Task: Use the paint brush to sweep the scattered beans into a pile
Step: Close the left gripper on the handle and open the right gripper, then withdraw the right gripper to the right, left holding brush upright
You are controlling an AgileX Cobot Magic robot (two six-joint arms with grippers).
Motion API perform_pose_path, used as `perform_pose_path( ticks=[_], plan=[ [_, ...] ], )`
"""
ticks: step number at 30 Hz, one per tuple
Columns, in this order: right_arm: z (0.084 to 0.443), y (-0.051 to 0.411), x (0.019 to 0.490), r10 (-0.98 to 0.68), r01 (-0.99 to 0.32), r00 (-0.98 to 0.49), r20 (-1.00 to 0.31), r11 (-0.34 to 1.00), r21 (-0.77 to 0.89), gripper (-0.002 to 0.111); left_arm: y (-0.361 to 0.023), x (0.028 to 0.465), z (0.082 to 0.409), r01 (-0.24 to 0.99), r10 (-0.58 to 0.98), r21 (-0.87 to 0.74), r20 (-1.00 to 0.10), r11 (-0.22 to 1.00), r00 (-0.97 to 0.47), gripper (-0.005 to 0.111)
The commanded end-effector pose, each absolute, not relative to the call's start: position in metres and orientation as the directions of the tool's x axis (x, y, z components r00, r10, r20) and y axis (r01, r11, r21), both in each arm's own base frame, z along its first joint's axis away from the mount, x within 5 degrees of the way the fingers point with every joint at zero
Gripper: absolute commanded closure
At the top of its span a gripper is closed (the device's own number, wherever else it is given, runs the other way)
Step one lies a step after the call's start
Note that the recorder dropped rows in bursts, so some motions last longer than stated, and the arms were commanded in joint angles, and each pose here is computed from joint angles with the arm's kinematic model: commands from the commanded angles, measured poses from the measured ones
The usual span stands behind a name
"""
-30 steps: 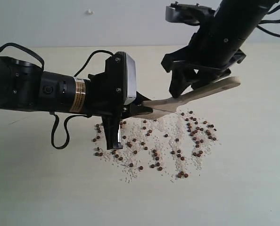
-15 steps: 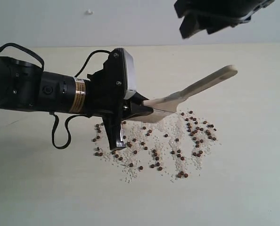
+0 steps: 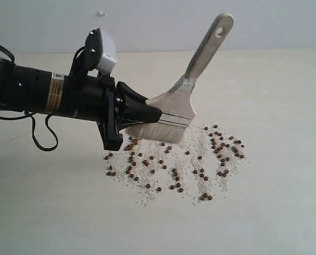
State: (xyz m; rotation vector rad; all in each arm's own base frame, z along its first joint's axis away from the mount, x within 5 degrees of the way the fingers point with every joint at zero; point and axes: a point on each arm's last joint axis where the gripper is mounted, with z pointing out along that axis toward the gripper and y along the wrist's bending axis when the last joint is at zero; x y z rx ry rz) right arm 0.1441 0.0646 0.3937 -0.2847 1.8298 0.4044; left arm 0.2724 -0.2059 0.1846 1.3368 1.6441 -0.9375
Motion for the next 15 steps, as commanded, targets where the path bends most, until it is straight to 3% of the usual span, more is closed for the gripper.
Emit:
perform_pose_path(
  ticks=[1,6,9,15],
  plan=[
    [0.366,0.051,0.114,0.065,-0.394,-0.197,-0.978,0.908,0.14,0.108,-0.209,0.264,0.198,0.99,0.294,-0.129,-0.945,0.064,-0.142,0.107],
    [0.325,0.047,0.11,0.089,-0.383,-0.14,-0.986,0.914,0.137,0.108,-0.21,0.259,0.203,0.989,0.249,-0.146,-0.958,0.004,-0.143,0.107],
    [0.292,0.05,0.119,-0.006,-0.375,-0.215,-0.977,0.924,0.077,0.108,-0.211,0.258,0.205,0.988,0.224,-0.152,-0.963,0.0,-0.148,0.107],
    [0.268,0.063,0.151,-0.039,-0.358,-0.329,-0.943,0.93,0.086,0.108,-0.202,0.26,0.209,0.986,0.177,-0.162,-0.972,-0.04,-0.153,0.107]
  ],
)
